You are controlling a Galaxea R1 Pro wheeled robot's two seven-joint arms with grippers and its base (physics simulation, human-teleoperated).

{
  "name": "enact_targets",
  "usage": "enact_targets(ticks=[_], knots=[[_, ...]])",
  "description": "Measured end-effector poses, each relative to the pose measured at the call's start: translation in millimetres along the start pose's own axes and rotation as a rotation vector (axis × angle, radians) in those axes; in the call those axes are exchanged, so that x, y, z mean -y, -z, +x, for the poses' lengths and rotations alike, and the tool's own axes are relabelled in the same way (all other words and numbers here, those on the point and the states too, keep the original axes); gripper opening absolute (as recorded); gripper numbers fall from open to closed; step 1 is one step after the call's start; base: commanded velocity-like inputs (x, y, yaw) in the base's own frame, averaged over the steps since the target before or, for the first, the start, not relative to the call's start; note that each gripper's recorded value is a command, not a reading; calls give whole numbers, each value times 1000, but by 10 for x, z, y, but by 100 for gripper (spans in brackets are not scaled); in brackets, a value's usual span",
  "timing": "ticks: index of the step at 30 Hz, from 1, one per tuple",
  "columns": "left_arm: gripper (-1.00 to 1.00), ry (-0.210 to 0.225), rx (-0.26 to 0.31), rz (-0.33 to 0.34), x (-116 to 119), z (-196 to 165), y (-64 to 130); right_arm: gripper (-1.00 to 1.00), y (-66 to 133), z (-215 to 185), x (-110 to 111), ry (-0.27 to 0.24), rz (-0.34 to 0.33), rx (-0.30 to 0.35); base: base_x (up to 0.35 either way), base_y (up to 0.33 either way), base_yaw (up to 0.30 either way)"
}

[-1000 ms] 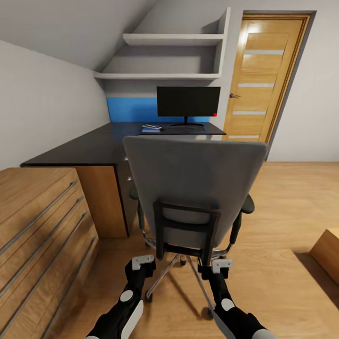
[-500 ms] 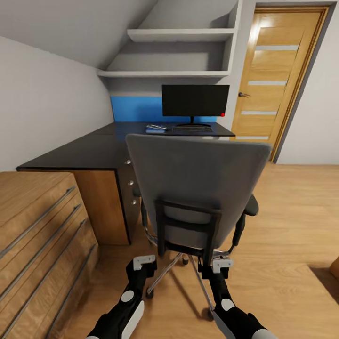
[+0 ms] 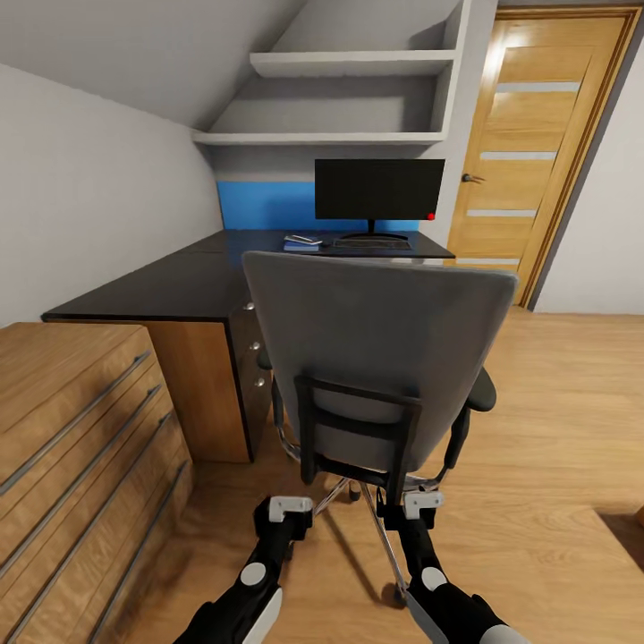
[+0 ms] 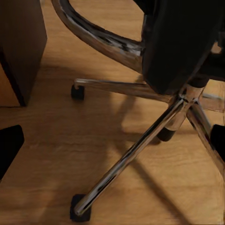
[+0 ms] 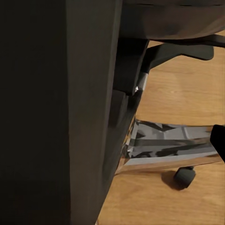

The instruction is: In the bedroom, organize the workspace by keeping the computer under the desk, ensuring the monitor is on the desk, placing the keyboard on the desk next to the monitor, placing the mouse on the desk next to the keyboard, moving the folder from the swivel chair onto the desk next to the mouse, stacking the notebook on top of the folder with the pen on top of the notebook, and positioning the swivel chair next to the desk.

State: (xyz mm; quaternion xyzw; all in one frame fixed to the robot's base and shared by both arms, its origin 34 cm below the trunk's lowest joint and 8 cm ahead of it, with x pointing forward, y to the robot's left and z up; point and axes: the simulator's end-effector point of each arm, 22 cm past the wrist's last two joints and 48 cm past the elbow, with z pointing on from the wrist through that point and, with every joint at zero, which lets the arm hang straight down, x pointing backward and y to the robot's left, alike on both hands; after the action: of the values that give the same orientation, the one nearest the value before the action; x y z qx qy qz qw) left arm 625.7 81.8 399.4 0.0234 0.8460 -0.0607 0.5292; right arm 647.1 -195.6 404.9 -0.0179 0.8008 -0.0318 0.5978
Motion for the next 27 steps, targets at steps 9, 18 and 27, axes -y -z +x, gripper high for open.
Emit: enact_targets(ticks=[9, 18, 27], knots=[[100, 31, 108, 38, 217, -682, -20, 100, 0, 0, 0, 3, -2, 0, 0, 0, 0], [100, 4, -20, 59, 318, -680, -18, 100, 1, 7, 12, 6, 0, 0, 0, 0, 0], [100, 2, -15, 53, 269, -695, -23, 100, 4, 18, 13, 10, -2, -2, 0, 0, 5]])
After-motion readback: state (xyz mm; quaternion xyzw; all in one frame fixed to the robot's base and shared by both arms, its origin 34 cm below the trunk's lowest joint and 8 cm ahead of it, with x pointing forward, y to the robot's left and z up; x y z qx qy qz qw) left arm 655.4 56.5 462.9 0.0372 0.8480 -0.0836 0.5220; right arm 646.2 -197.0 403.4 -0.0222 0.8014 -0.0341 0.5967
